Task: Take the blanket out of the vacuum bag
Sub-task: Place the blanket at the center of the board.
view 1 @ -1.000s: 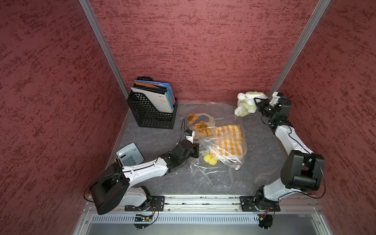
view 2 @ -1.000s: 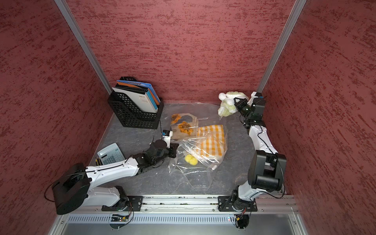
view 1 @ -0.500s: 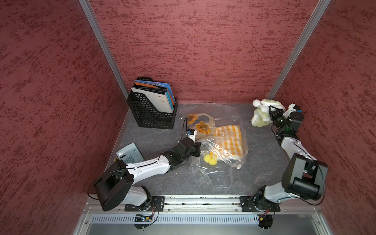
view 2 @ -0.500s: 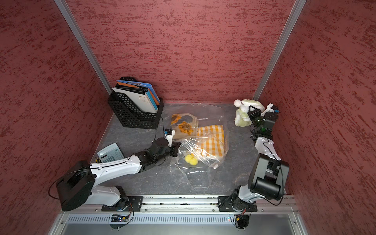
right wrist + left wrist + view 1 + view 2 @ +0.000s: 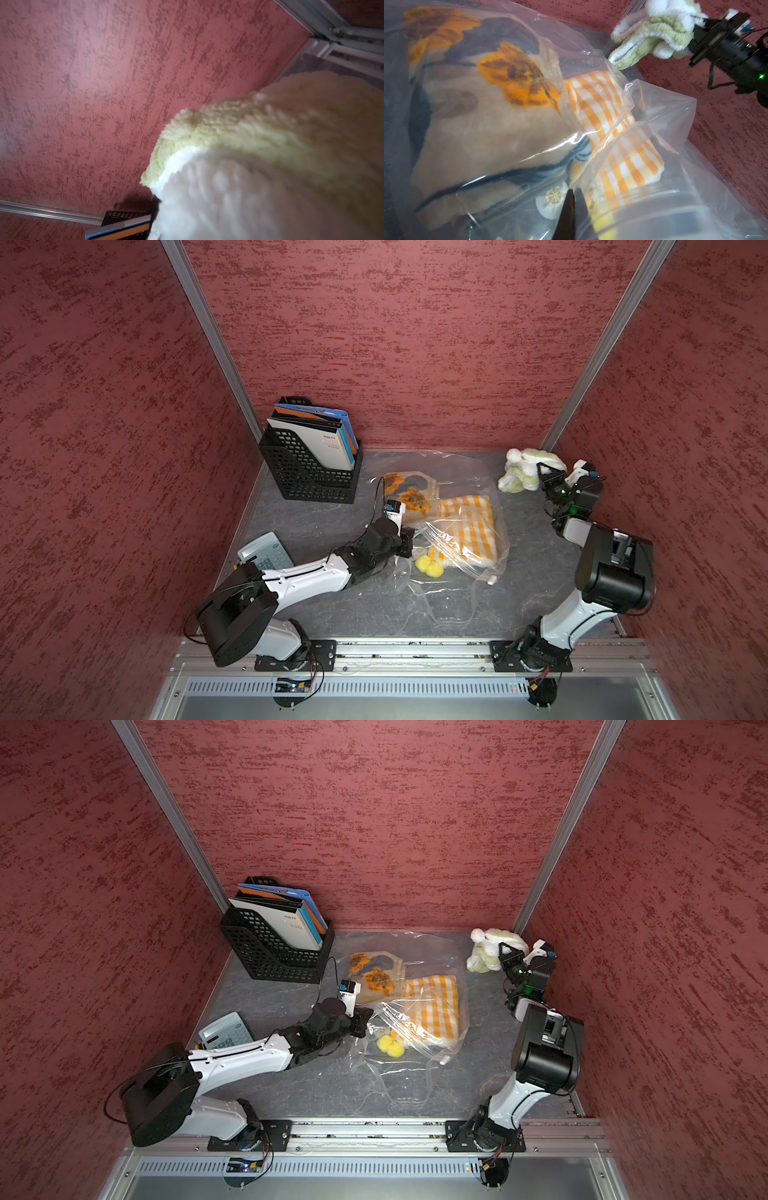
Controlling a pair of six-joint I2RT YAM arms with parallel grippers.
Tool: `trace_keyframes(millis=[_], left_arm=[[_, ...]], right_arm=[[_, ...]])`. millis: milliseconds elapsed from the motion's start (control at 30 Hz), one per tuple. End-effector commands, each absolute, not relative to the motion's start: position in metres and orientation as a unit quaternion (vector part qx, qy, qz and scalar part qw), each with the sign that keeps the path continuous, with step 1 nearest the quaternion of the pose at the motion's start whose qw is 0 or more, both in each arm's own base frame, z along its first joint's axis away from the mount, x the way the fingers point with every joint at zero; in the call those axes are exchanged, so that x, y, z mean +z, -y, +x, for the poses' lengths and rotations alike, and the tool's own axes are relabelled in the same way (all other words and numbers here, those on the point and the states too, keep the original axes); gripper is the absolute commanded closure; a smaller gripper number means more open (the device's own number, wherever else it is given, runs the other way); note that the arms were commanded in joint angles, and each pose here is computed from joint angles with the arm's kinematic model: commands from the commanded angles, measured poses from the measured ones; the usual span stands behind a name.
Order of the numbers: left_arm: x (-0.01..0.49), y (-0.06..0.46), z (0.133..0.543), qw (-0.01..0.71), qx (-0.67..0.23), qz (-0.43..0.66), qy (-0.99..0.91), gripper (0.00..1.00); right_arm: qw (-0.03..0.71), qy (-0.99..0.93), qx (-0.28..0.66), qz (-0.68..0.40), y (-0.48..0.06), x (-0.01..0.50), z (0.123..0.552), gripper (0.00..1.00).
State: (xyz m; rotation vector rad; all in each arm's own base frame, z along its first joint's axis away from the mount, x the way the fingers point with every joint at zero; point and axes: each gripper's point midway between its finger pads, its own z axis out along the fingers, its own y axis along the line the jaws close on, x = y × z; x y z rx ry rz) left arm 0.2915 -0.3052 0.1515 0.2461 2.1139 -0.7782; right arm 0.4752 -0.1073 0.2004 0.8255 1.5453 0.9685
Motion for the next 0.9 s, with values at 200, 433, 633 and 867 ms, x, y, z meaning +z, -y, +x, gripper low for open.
trace_keyframes(millis=[200,433,633,867], left_arm=[[0.165,0.314,0.285,0.434,-0.334,0.121,-0.828,1.00],[0.171,0.313,0.278,0.441,-0.344,0.122,-0.820,1.00],[0.174,0.310,0.272,0.443,-0.348,0.121,-0.818,1.00],[0.181,0.309,0.267,0.450,-0.352,0.125,-0.811,1.00]], right_arm=[[0.491,-0.679,0.364,0.406,0.083,0.147,0.386,1.00],[0.458,-0.685,0.293,0.485,0.099,0.113,0.328,0.71],[0.352,-0.708,0.260,0.555,0.092,0.082,0.280,0.35],[0.294,-0.740,0.275,0.539,0.056,0.092,0.239,0.28]])
